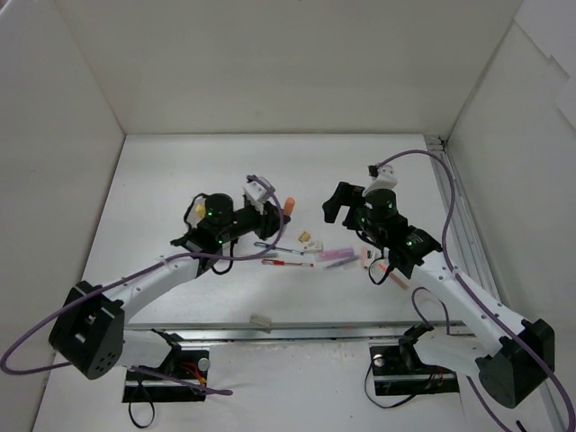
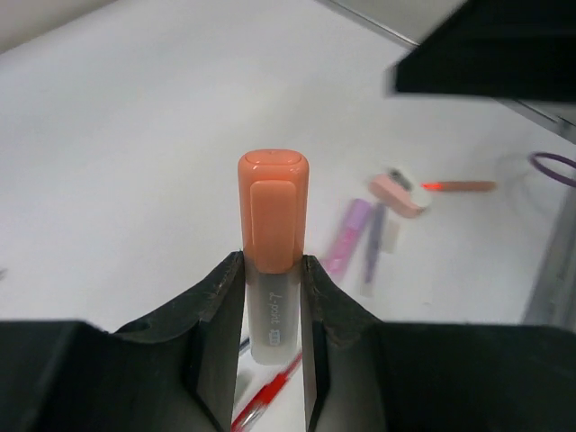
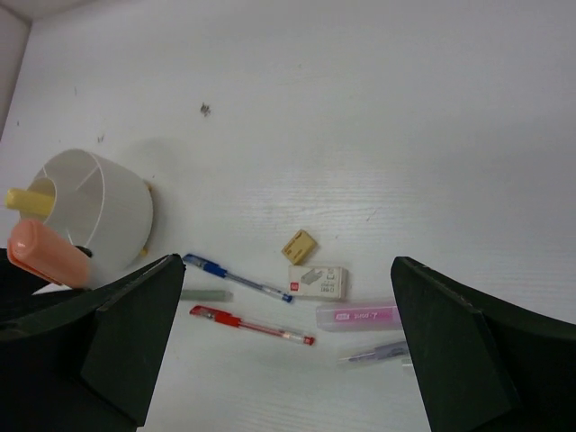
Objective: Sort the stationery into containers
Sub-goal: Place the pen in the storage box.
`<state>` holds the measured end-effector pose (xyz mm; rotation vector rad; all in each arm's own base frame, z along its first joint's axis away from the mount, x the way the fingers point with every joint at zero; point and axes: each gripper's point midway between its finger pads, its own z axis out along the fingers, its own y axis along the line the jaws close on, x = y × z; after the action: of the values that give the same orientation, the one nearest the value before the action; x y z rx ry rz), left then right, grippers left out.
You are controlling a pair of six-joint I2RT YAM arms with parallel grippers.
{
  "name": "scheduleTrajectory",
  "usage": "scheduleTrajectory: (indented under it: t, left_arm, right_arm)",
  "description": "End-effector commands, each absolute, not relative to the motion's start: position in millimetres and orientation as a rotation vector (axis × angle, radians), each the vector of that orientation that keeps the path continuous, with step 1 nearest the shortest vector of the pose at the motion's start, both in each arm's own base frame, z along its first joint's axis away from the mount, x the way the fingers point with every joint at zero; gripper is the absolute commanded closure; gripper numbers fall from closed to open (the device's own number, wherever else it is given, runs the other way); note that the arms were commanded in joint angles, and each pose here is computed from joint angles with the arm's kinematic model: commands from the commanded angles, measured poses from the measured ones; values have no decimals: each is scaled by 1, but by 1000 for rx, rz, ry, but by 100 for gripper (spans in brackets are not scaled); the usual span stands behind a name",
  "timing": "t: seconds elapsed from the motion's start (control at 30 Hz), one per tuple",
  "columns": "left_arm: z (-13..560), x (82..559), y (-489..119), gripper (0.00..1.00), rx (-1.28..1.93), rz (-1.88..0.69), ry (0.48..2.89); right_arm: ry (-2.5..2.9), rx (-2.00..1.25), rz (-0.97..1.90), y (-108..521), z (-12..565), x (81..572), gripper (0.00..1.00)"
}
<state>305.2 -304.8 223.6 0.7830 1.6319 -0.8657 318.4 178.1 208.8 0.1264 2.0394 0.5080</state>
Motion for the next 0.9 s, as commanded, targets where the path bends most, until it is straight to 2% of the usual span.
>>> scheduleTrajectory:
  t: [0.0,0.1,0.3,0.57,0.87]
  left_arm:
    - [261,340,-239,100,497,-678,1571]
    - [267,352,-179,100,290,-501,1564]
    - [264,378,-112,100,105,-293,1575]
    - [237,409,-86,100,40,-266,1631]
    - [219,402,-89,100,3,-322,1653]
  right_arm:
    - [1877,306,416,142,244,325,2]
    - [1860,336,415,129,245,321,2]
    - [1878,316,388,123,239,325,2]
    - [1907,279,373,124,234,329,2]
    - [1900,293,367,117,232,323,2]
